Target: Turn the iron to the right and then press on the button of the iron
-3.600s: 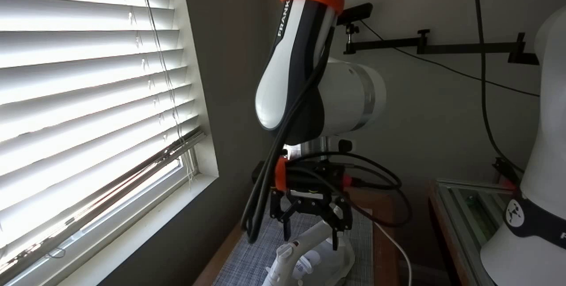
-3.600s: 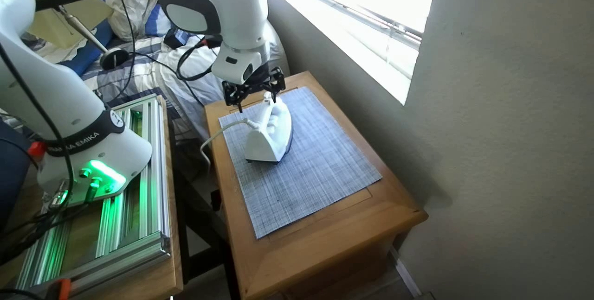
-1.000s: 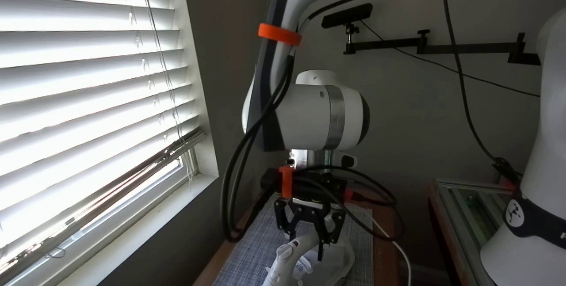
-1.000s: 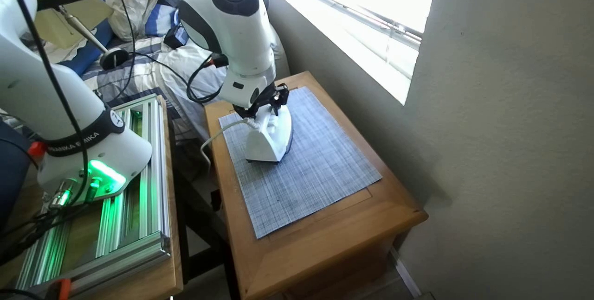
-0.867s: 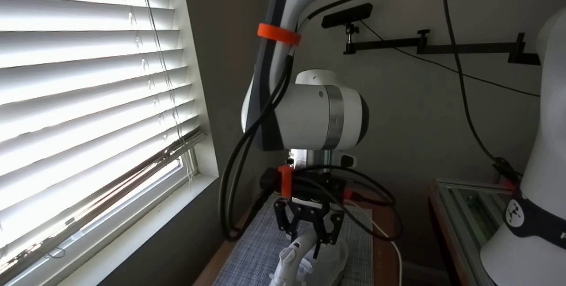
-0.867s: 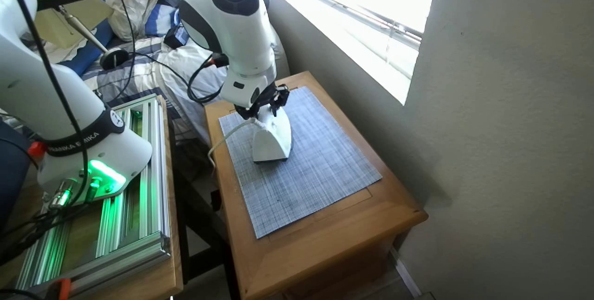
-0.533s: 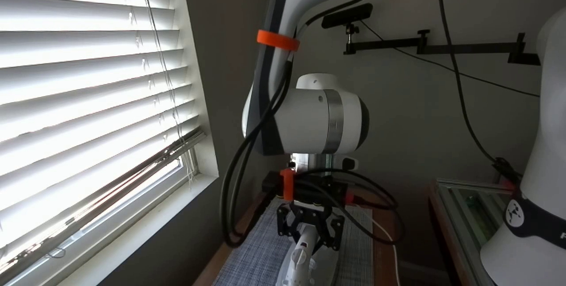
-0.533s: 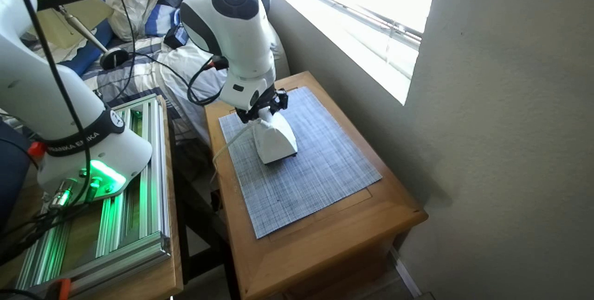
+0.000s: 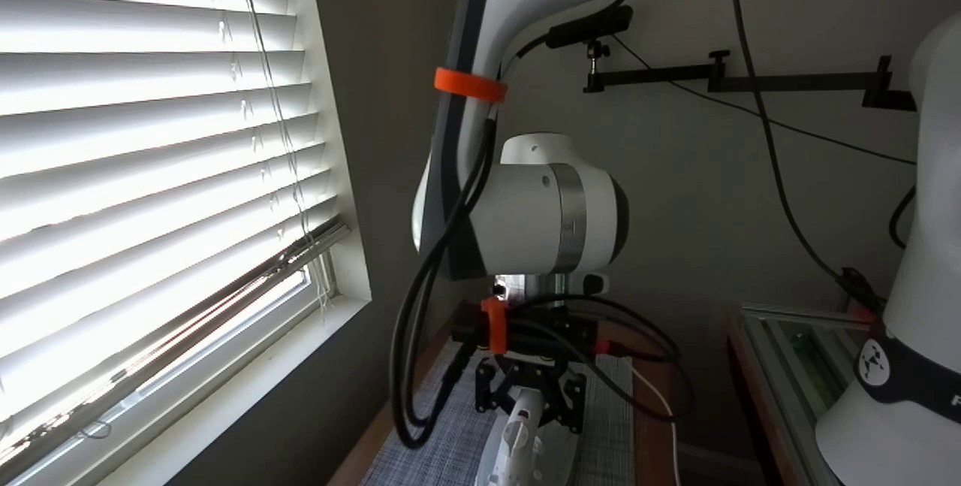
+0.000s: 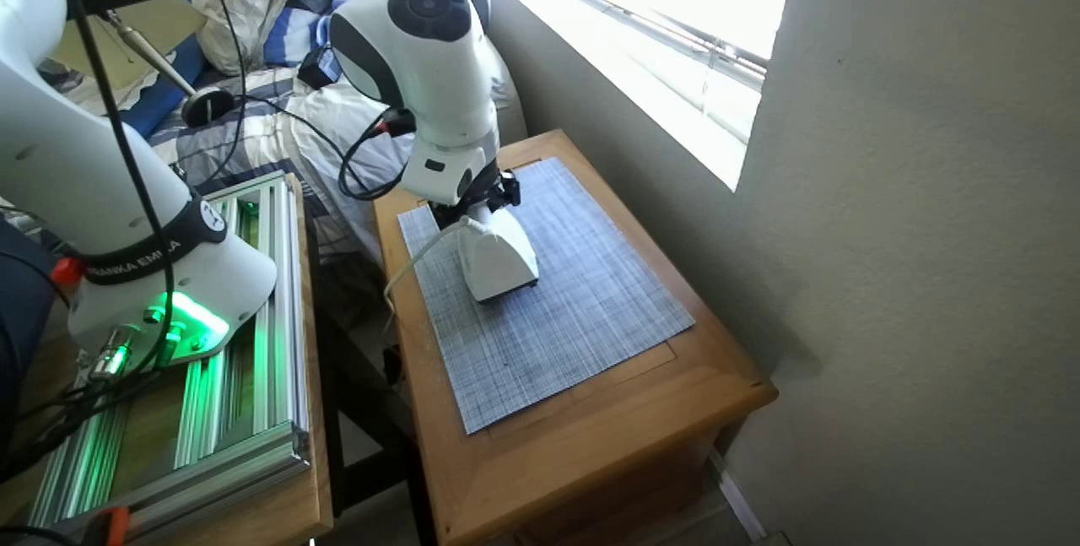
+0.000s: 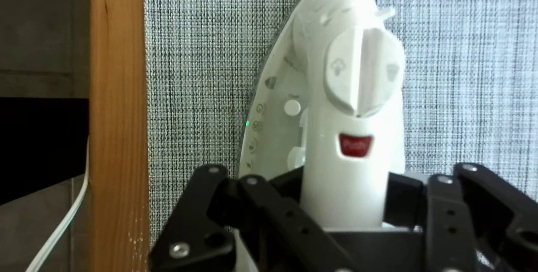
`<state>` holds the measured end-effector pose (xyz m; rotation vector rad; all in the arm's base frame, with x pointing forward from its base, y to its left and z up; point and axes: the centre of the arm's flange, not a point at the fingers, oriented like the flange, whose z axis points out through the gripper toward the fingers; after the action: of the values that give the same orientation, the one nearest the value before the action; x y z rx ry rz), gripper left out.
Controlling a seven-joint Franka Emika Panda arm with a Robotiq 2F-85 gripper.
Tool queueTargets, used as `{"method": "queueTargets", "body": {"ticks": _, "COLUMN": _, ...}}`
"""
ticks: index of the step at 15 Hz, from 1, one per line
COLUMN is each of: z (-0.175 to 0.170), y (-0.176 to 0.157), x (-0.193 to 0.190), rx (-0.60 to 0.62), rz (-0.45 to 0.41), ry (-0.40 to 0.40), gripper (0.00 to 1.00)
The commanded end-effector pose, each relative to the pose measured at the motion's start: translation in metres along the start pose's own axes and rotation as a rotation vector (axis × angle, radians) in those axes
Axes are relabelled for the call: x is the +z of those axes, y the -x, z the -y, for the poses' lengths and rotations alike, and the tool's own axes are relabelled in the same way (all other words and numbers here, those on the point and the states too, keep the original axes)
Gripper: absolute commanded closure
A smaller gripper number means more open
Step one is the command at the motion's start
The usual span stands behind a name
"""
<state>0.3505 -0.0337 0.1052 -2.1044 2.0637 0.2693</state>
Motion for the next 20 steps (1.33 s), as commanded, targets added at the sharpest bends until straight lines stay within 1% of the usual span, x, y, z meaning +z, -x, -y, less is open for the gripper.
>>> {"method": "queueTargets", "body": {"ticks": 1, "z": 0.009, "y": 0.017, "x": -0.031, "rx": -0.166, "rz": -0.016, "ry": 0.002, "gripper": 1.0}}
{"method": "queueTargets", "body": {"ticks": 6, "z": 0.018, "y": 0.033, "x": -0.053, "rx": -0.461, "rz": -0.042, "ry": 0.103, "gripper": 1.0}}
{"method": "queueTargets", "body": {"ticks": 14, "z": 0.04, "y": 0.035, "x": -0.081, "rx": -0.846, "rz": -0.078, "ry": 0.282, "gripper": 1.0}}
{"method": "queueTargets", "body": {"ticks": 17, "z": 0.049, "y": 0.045, "x": -0.083, "rx": -0.964, "rz": -0.071, "ry": 0.326, "gripper": 1.0}}
{"method": "queueTargets", "body": {"ticks": 20, "z": 0.06, "y": 0.055, "x": -0.08, "rx": -1.049, "rz": -0.074, "ry": 0.371, "gripper": 1.0}}
